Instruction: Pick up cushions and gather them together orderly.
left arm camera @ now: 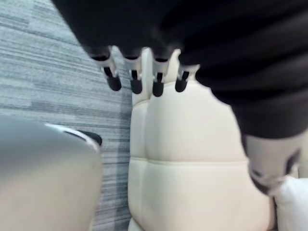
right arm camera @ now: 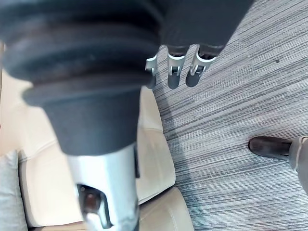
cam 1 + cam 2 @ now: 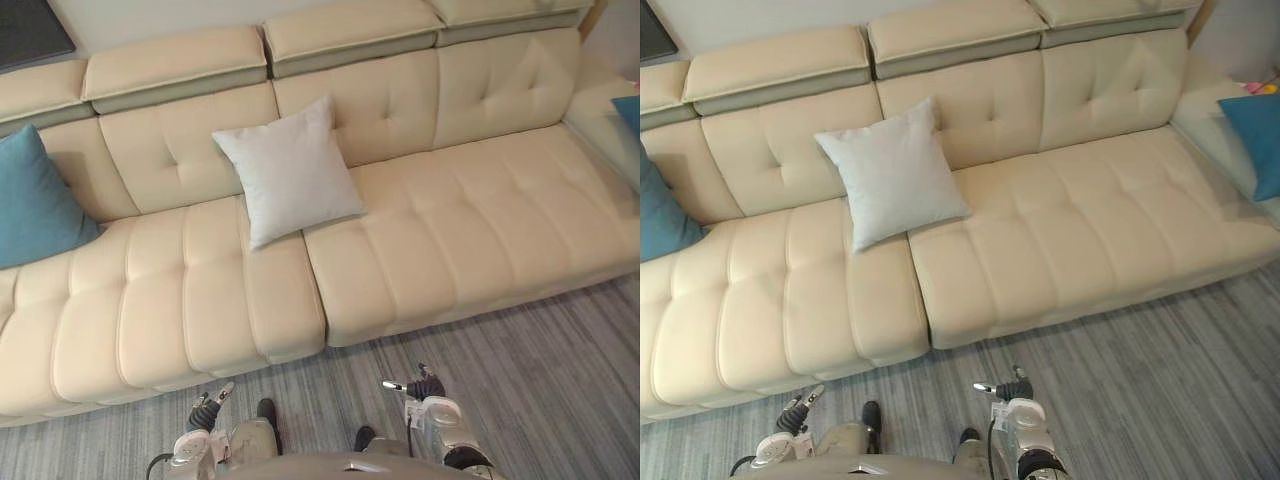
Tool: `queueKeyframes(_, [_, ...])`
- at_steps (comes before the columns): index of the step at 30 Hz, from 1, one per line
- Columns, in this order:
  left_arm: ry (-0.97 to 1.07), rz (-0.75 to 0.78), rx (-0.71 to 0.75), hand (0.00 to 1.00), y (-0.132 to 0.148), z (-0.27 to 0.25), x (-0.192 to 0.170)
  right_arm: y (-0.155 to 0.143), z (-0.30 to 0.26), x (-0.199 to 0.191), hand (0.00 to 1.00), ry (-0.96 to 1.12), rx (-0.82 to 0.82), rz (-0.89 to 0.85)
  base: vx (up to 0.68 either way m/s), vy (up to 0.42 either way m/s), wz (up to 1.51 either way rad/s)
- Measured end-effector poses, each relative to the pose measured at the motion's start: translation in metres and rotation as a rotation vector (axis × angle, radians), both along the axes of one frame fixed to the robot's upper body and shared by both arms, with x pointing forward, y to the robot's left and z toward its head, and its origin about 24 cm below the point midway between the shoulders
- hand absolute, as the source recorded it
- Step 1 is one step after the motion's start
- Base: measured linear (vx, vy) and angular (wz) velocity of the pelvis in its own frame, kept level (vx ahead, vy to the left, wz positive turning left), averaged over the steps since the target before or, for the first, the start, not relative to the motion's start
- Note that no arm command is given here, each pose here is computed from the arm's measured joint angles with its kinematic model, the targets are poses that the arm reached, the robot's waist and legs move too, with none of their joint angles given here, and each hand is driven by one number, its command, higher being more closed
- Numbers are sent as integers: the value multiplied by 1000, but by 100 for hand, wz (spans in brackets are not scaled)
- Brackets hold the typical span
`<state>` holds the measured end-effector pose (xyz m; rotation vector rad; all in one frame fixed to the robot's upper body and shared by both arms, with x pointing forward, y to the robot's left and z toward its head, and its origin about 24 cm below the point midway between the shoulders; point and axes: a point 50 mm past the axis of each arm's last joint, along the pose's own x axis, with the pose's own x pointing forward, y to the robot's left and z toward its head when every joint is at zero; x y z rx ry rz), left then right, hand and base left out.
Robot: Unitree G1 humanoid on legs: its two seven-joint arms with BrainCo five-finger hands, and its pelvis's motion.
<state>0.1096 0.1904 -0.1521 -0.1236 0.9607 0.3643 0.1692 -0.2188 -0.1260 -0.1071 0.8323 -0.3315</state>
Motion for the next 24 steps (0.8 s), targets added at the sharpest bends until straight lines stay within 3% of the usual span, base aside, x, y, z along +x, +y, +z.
queueKeyframes(5, [0, 9, 1, 0, 2, 0, 0, -8, -9, -22, 0, 69, 0, -43, -155, 121, -12])
queueKeyframes(11, [42, 1, 26, 0, 13, -2, -10, 13, -24, -52, 0, 151, 72, -75, -28, 121, -28])
queueKeyframes(24, [96, -205, 49, 0, 0, -6, -4, 3, -26, -60, 0, 174, 75, -134, 79, -12, -50])
